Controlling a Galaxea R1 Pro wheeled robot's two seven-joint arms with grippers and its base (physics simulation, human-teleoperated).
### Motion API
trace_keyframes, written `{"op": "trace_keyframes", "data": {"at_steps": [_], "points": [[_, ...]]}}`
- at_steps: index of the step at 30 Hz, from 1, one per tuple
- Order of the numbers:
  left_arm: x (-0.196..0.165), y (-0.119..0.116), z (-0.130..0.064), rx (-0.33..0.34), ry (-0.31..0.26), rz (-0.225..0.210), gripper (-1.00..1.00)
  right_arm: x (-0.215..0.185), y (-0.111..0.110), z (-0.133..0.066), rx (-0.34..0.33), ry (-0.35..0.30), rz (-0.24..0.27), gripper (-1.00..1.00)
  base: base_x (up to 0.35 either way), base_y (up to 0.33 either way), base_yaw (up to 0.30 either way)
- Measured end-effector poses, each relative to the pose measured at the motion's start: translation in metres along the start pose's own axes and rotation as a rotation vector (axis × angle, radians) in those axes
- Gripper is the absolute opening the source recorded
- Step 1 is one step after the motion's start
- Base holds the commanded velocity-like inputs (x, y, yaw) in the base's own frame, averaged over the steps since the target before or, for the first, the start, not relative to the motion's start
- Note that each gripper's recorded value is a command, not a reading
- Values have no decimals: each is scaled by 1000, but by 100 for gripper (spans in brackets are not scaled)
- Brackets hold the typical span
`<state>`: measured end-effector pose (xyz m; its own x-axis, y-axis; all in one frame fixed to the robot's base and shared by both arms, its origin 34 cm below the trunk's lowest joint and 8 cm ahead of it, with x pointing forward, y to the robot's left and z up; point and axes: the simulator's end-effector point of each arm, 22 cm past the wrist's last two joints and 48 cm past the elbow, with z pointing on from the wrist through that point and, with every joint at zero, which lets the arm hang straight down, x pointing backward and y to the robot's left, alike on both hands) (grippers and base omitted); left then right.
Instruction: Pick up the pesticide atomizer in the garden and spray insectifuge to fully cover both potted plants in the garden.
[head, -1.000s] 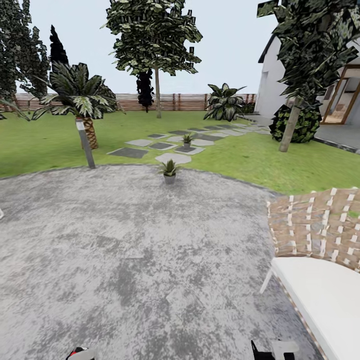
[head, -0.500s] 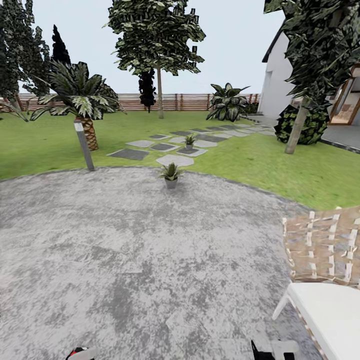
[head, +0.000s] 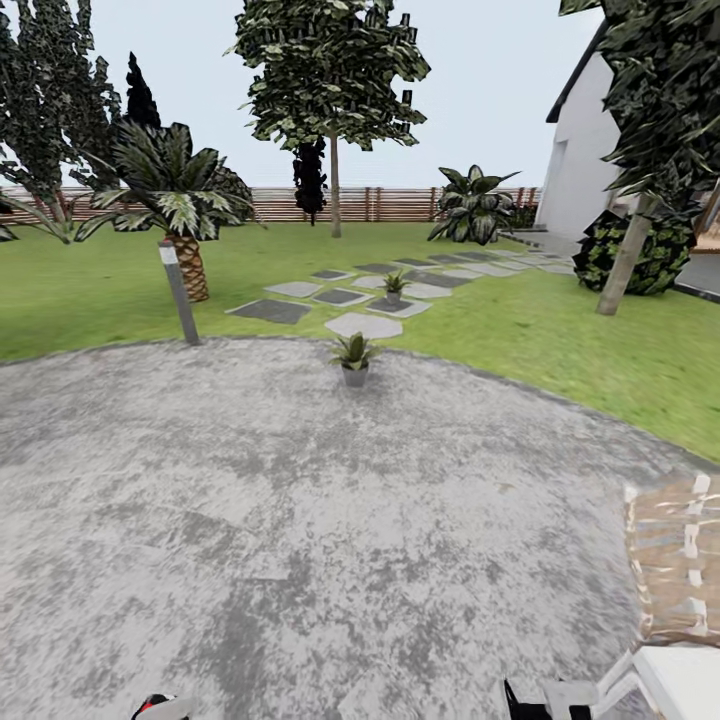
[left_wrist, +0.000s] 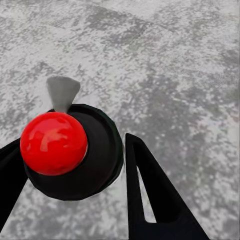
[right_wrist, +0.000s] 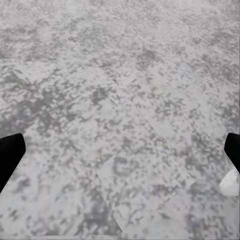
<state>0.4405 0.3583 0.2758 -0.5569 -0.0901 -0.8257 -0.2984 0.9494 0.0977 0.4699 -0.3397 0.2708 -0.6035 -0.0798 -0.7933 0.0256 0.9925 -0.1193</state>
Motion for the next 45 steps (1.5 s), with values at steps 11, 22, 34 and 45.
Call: {"op": "trace_keyframes", "data": {"at_steps": [11, 22, 34, 45], "points": [[0, 0, 0, 1, 0, 0, -100, 0, 0, 0, -1, 0, -1, 100, 337, 0, 0], [1, 0, 0, 1, 1, 0, -100, 0, 0, 0, -2, 1, -1, 100, 337, 0, 0], [0, 0, 0, 1, 1, 0, -100, 0, 1, 0, -3, 1, -2, 100, 337, 0, 0], [1, 0, 0, 1, 1, 0, -100, 0, 0, 0, -2, 2, -2, 100, 335, 67, 0]]}}
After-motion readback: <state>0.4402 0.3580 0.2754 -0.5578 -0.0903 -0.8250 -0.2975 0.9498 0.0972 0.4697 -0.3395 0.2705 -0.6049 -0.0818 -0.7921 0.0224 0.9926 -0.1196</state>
